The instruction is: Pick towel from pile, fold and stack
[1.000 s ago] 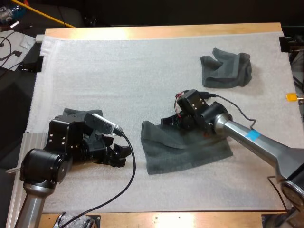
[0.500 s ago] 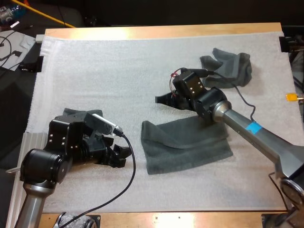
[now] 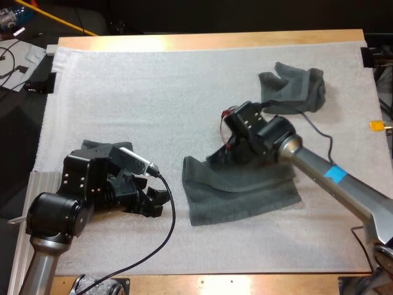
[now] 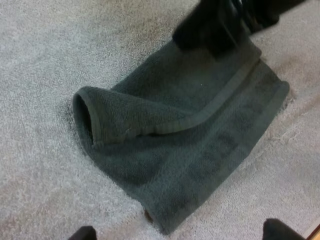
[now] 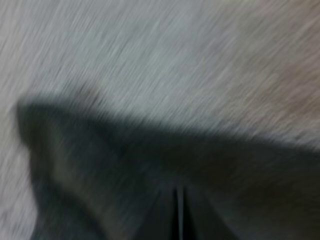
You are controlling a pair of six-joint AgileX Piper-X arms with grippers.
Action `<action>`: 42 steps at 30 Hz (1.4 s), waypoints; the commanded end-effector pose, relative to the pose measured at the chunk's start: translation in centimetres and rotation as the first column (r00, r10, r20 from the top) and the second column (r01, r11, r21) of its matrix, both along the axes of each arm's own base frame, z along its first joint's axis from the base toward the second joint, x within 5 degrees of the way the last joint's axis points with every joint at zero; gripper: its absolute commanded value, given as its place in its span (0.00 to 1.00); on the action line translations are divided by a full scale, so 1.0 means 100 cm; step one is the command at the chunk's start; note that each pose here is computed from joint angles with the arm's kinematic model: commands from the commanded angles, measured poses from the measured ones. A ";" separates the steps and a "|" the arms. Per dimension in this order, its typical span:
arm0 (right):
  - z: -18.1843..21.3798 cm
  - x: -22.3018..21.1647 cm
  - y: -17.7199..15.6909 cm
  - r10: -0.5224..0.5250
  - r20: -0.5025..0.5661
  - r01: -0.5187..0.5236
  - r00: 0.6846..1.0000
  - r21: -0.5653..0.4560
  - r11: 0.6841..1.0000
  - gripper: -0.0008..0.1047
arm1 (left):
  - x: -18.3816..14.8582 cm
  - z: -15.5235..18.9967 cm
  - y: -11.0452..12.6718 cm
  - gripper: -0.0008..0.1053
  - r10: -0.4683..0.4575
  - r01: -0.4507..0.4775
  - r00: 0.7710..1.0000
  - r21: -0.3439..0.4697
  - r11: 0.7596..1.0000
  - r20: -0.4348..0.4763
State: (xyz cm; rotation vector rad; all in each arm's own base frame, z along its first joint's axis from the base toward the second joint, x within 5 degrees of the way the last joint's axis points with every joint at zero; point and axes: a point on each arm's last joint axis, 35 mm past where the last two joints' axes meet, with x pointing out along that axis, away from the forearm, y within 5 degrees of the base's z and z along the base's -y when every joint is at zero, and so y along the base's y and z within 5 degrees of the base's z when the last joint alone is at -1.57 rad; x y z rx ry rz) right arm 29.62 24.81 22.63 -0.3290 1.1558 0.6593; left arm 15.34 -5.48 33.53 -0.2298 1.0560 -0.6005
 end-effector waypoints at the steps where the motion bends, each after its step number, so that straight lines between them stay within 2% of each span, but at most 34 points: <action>1: 0.006 -0.023 0.013 0.146 -0.051 -0.146 0.988 -0.001 0.989 0.01 | -0.002 0.002 0.000 0.61 -0.003 0.003 1.000 -0.010 1.000 -0.006; 8: -0.013 -0.048 0.034 0.230 -0.108 -0.235 0.967 -0.038 0.971 0.01 | -0.001 0.001 -0.001 0.61 -0.005 0.005 1.000 -0.008 1.000 -0.007; 15: -0.052 -0.053 0.044 0.214 -0.190 -0.230 0.958 -0.067 0.971 0.01 | -0.001 0.000 0.000 0.61 -0.002 0.001 1.000 -0.007 1.000 -0.015; 24: -0.073 -0.050 0.046 0.208 -0.209 -0.232 0.955 -0.094 0.968 0.01 | -0.002 0.001 0.000 0.60 -0.004 0.004 1.000 -0.005 1.000 -0.007; 29: -0.077 -0.037 0.046 0.102 -0.140 -0.119 0.985 -0.122 0.985 0.01 | -0.002 0.001 0.000 0.60 -0.004 0.004 1.000 -0.003 1.000 -0.009; 32: -0.075 -0.025 0.042 0.016 -0.052 -0.023 0.999 -0.141 0.990 0.01 | -0.002 0.001 0.000 0.61 -0.006 0.006 1.000 -0.004 1.000 -0.013; 39: -0.056 0.006 0.026 -0.134 0.143 0.154 0.981 -0.135 0.979 0.01 | -0.003 0.001 0.000 0.61 -0.008 0.007 1.000 -0.003 1.000 -0.010; 42: -0.064 0.006 0.029 -0.123 0.135 0.142 0.983 -0.139 0.980 0.01 | -0.002 0.000 -0.001 0.60 -0.009 0.009 1.000 -0.004 1.000 -0.014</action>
